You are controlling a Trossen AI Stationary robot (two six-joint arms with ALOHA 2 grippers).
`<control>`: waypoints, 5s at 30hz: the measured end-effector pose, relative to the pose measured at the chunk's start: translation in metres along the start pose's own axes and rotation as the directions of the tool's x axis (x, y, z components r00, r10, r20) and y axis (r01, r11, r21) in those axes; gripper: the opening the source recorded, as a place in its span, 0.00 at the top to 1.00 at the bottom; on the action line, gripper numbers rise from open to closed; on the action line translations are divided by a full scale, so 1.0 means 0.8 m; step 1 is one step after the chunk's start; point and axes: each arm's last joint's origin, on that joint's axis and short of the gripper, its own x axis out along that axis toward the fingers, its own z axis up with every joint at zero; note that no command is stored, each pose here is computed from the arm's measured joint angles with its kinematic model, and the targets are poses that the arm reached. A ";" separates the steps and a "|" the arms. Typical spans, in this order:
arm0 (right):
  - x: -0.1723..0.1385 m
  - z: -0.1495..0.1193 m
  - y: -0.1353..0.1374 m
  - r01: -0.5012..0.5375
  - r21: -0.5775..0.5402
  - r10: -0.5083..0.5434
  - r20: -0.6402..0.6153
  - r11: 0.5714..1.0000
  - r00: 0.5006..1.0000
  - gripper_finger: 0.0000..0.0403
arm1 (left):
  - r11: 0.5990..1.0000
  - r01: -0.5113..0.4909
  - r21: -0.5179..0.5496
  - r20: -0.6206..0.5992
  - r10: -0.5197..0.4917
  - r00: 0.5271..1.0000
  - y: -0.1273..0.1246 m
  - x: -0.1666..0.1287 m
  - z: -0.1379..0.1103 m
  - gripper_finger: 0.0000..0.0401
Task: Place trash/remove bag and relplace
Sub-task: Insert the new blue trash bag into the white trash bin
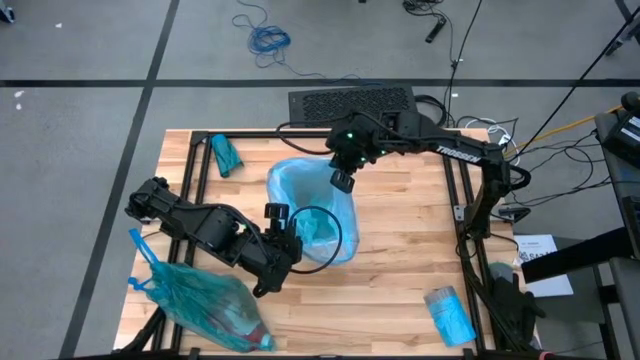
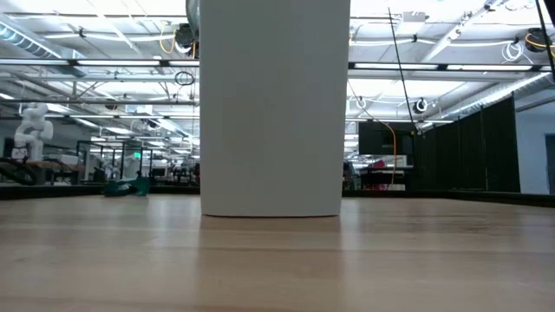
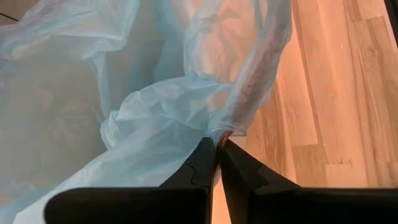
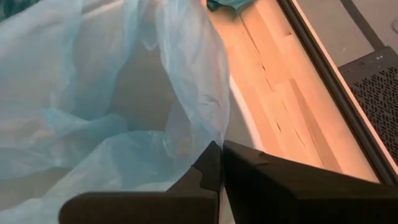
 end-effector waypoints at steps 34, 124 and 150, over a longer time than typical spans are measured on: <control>0.025 -0.037 -0.067 0.039 0.105 -0.024 -0.136 0.994 0.990 1.00 | 0.999 0.008 -0.036 0.008 -0.008 1.000 0.013 0.006 0.005 0.94; -0.034 -0.031 -0.065 -0.326 0.063 0.308 0.202 0.943 0.930 0.93 | 0.994 0.050 -0.098 0.025 -0.048 0.999 0.014 0.010 0.009 0.94; 0.030 -0.041 0.063 -0.522 -0.098 0.526 0.027 0.847 0.850 1.00 | 0.982 0.125 -0.140 0.029 -0.122 0.992 0.014 0.000 0.006 0.94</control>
